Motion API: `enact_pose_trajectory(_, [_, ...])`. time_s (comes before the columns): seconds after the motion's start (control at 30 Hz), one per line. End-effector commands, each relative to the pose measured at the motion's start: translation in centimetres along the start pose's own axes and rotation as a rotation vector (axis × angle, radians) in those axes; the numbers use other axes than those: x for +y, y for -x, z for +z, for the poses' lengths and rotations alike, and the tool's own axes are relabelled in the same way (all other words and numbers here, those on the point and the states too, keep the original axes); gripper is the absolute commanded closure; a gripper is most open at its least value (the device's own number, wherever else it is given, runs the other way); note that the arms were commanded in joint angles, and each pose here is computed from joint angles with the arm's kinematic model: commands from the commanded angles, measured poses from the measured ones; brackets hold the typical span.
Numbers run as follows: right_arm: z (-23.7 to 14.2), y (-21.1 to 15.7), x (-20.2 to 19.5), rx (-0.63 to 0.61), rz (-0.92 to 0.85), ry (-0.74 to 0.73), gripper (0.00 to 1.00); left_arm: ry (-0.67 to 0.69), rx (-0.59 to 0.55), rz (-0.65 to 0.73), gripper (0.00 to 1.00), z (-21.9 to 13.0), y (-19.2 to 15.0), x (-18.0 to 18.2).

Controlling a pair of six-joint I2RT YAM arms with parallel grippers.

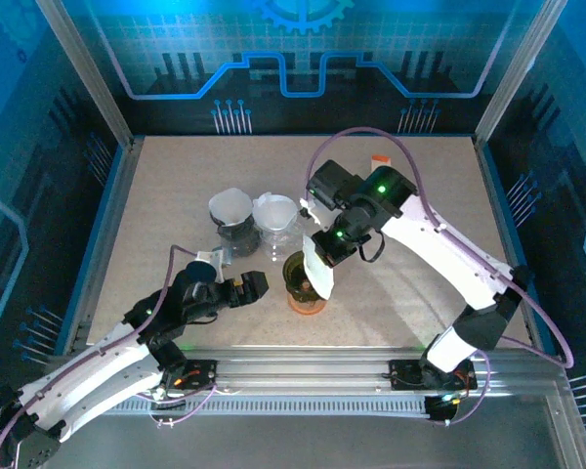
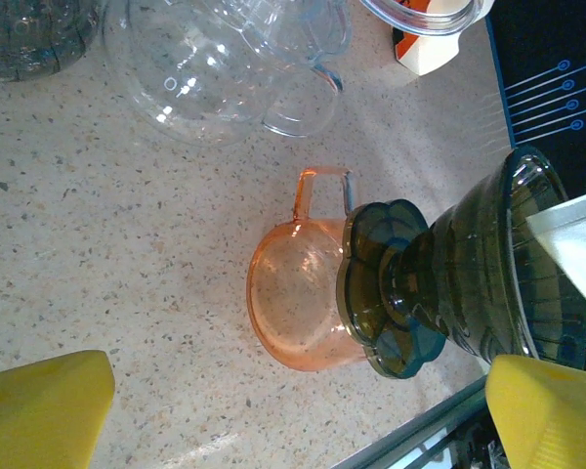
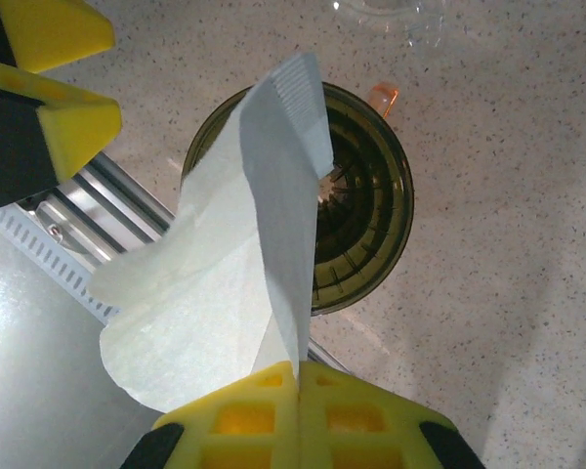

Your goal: Place the coffee filter in the dripper

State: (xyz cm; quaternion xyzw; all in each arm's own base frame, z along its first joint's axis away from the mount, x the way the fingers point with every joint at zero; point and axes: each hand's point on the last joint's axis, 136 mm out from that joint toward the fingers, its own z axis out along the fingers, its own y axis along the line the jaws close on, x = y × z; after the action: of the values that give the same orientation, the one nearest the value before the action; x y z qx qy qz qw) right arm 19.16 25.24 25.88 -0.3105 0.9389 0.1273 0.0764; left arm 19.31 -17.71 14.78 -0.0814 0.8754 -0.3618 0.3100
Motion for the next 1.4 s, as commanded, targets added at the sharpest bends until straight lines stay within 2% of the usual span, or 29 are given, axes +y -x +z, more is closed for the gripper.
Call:
enact_pose_trajectory(0.0, [0.4,-1.0,0.2,0.071,-0.003,-0.02,0.99,-0.031,-0.004,0.006,0.01,0.0,0.0,-0.4])
enact_pose_trajectory(0.13, [1.6,-0.3,0.1,0.084,-0.013,-0.045,0.95,-0.039,-0.003,0.006,0.01,0.0,0.1,-0.5])
enact_pose_trajectory(0.33, [3.0,1.6,-0.4,0.035,-0.021,-0.081,0.91,-0.047,-0.004,0.006,0.01,-0.2,0.2,-0.8])
enact_pose_trajectory(0.6, [3.9,2.4,-0.8,-0.017,-0.023,-0.101,0.73,-0.055,0.0,0.002,0.01,-0.3,0.3,-1.2])
enact_pose_trajectory(0.87, [0.9,3.6,-1.0,-0.252,-0.054,-0.129,0.53,-0.049,-0.002,0.002,0.01,-0.7,0.5,-1.4])
enact_pose_trajectory(1.13, [-0.8,5.1,0.8,-0.62,-0.085,-0.044,0.46,-0.028,-0.006,0.002,0.01,-0.9,0.7,-1.1])
enact_pose_trajectory(1.2, [-0.5,5.0,0.4,-0.644,-0.07,-0.053,0.45,-0.019,-0.002,0.002,0.01,-1.1,0.6,-1.1])
enact_pose_trajectory(1.37, [0.8,4.5,0.5,-0.615,-0.075,-0.07,0.47,-0.01,-0.01,0.002,0.01,-1.4,0.8,-1.0])
